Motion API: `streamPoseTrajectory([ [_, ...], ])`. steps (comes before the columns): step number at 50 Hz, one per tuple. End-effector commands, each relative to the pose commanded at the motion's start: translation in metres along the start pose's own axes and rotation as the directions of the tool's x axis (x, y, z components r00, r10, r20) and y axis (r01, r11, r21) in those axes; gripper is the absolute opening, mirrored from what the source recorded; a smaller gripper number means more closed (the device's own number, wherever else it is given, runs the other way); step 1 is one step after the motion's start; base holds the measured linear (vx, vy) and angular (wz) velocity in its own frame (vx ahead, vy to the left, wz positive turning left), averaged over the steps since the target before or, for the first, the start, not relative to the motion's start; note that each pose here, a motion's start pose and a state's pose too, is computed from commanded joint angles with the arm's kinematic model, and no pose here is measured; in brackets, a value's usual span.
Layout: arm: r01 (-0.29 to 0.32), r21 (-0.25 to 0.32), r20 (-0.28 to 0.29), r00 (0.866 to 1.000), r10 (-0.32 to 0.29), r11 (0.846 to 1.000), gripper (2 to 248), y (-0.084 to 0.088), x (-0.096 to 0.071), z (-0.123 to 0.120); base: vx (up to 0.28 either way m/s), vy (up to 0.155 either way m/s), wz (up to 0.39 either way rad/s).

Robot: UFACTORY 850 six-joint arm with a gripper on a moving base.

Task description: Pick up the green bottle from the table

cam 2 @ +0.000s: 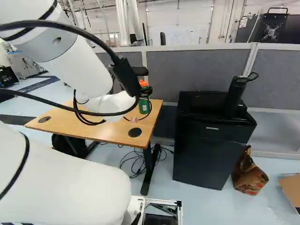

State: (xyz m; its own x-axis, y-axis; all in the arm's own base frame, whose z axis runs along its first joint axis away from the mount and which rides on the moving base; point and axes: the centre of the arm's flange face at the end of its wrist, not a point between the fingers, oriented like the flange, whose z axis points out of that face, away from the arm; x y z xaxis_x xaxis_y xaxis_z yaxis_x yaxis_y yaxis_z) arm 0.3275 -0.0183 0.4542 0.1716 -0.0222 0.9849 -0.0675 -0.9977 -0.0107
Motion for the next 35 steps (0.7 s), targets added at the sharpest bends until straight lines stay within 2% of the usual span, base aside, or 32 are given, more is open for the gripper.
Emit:
streamPoseTrajectory([
  [35, 0.017, 0.048, 0.118, 0.993, -0.023, 0.999, 31, -0.011, -0.074, -0.029, 0.0, 0.0, 0.0],
])
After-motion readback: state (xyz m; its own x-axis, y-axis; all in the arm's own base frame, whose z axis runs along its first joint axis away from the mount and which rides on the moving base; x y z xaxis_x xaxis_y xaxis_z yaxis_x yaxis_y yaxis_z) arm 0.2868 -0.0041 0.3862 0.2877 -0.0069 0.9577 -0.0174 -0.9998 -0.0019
